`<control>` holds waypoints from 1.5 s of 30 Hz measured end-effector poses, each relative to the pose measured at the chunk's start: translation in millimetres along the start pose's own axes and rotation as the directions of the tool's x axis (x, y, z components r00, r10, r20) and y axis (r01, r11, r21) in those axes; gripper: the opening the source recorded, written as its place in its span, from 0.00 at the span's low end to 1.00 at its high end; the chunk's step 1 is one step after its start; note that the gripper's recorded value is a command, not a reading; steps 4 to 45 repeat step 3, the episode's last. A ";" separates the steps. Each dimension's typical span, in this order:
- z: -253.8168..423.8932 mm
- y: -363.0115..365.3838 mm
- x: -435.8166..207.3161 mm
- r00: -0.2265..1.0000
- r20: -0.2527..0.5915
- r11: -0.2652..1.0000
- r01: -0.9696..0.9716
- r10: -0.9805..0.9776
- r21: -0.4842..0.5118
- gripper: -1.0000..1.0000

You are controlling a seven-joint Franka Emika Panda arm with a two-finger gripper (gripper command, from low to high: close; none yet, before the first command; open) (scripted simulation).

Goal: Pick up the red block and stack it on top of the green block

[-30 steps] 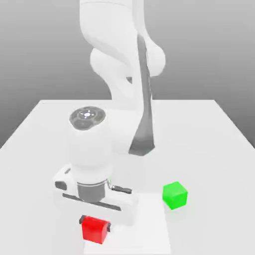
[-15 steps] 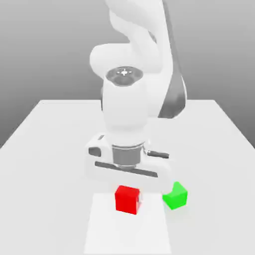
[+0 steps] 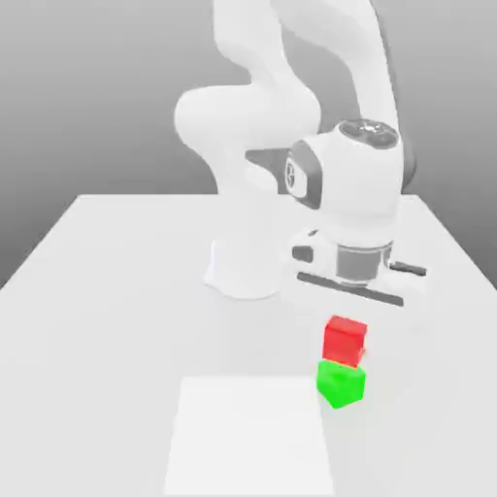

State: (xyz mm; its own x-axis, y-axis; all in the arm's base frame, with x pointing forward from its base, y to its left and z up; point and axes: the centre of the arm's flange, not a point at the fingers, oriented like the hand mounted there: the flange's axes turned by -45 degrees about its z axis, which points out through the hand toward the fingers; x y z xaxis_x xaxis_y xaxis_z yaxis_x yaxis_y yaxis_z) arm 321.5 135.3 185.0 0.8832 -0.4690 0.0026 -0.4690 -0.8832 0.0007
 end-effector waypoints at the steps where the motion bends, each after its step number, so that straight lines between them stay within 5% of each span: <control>1: 0.0 0.2 0.3 1.000 0.000 1.000 -0.001 0.001 0.000 1.00; 45: 0.0 0.2 0.2 1.000 0.000 1.000 -0.001 0.001 0.000 1.00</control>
